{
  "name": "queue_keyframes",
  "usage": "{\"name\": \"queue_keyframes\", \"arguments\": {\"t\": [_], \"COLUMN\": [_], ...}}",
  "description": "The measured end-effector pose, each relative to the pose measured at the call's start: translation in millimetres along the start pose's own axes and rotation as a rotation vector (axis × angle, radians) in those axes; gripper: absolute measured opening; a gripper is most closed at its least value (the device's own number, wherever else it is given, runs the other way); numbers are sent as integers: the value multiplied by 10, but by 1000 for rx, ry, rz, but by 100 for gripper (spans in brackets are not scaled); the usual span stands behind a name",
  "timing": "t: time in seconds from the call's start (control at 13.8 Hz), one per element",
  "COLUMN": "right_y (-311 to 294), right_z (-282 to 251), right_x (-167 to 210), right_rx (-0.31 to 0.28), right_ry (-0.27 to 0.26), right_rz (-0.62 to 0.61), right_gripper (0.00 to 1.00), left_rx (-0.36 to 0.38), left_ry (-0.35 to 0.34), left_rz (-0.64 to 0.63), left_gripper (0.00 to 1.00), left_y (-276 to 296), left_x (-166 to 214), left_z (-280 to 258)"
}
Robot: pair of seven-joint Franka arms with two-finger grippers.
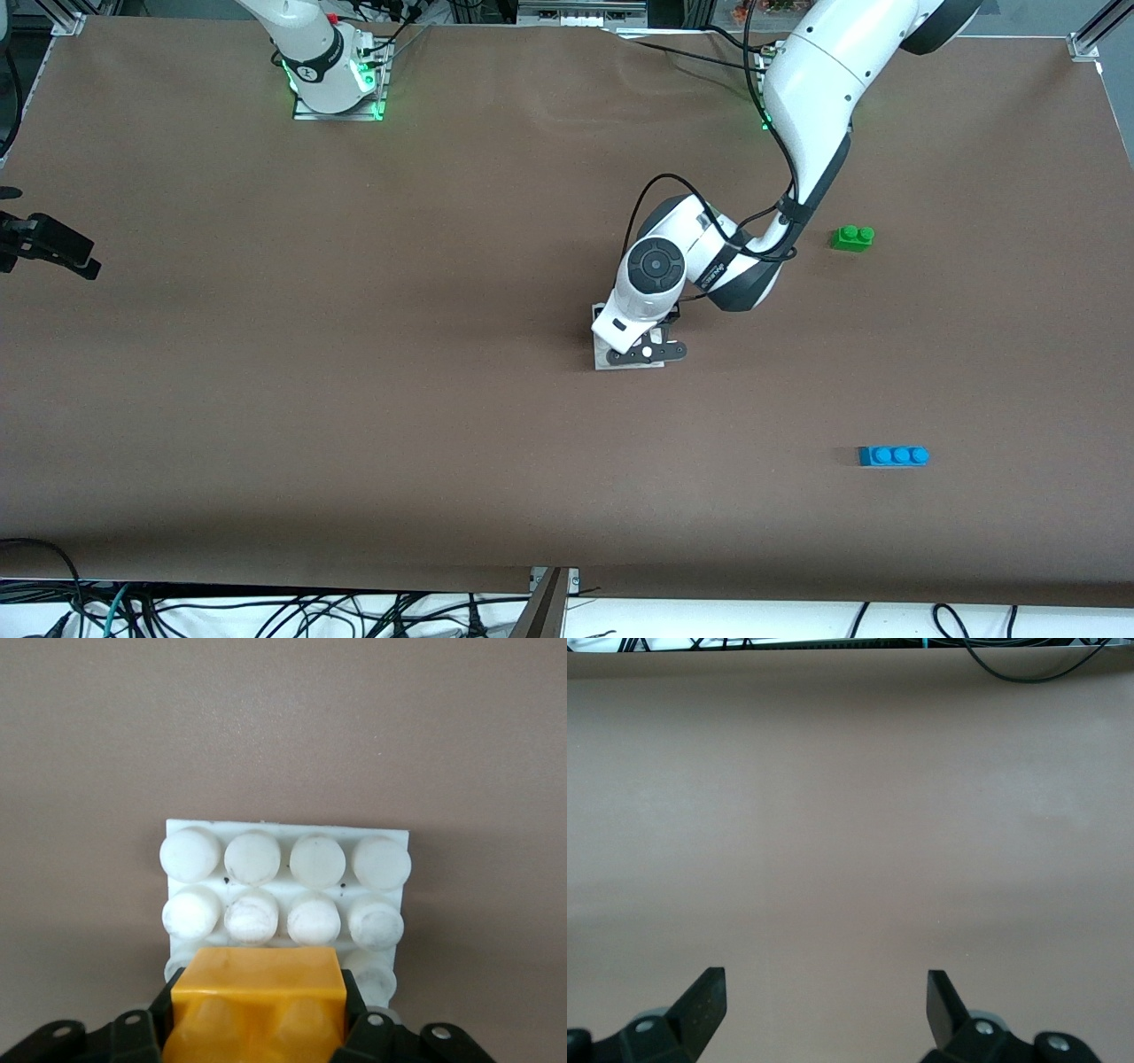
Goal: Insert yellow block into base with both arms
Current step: 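Press the yellow brick down onto the base plate studs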
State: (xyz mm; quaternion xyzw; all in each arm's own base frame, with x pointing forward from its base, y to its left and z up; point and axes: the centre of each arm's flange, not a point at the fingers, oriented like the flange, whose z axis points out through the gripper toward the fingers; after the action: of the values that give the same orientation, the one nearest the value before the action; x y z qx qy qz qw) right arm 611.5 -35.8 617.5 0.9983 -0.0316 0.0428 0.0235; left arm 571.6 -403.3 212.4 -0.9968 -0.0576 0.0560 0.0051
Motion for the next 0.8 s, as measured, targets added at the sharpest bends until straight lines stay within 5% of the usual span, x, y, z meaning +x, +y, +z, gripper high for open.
{"name": "queue_keyframes", "arguments": {"t": [0.8], "right_y": [0], "right_z": [0], "right_x": [0], "right_rx": [0], "right_ry": [0], "right_rz": [0], "right_gripper": [100], "left_rx": [34], "left_ry": [6], "left_rz": [49], "left_gripper": [68], "left_y": [118], "left_x": [-126], "left_z": [156]}}
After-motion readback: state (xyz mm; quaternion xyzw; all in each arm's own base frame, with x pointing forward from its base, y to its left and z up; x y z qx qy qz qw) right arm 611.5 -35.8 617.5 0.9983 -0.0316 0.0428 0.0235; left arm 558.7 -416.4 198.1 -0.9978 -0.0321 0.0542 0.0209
